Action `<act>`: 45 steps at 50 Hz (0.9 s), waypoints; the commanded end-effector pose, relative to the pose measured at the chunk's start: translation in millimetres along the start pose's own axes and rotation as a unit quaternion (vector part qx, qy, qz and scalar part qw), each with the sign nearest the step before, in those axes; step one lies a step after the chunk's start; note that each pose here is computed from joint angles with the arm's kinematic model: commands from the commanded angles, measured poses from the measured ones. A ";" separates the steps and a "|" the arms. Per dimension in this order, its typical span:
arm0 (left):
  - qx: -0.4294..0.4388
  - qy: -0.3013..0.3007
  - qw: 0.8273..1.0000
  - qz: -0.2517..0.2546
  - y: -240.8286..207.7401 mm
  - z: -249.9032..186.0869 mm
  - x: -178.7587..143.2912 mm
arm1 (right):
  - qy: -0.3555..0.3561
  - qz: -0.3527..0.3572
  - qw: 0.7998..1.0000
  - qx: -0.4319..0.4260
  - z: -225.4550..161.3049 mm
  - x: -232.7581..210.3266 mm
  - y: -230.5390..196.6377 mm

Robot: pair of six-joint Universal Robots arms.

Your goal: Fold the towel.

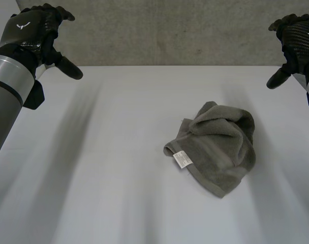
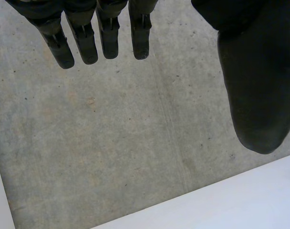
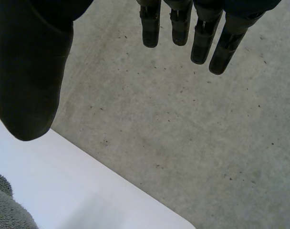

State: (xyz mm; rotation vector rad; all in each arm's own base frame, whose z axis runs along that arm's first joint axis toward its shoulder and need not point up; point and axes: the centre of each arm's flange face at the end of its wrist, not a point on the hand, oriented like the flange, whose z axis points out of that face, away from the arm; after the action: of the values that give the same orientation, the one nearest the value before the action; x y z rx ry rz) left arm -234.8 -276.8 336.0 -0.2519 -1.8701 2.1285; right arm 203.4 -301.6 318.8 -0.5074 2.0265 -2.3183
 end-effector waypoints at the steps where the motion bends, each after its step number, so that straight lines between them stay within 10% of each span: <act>1: -0.002 0.001 1.000 0.000 -0.1 -1.0 0.8 | 0.002 0.025 1.000 0.000 0.5 2.3 -1.1; 32: -0.019 0.004 1.000 0.003 12.2 -1.6 1.9 | -0.153 -0.027 0.984 -0.091 1.2 -34.3 44.6; 45: -0.093 0.154 0.984 -0.001 91.5 -8.6 77.8 | -0.157 -0.037 0.980 -0.119 1.6 -34.7 66.5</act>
State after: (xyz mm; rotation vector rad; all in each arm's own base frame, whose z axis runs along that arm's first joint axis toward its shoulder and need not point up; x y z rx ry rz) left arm -281.5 -261.0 282.6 -0.4495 -1.9077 1.9106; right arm 224.1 -306.4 255.1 -0.9122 2.1421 -1.9168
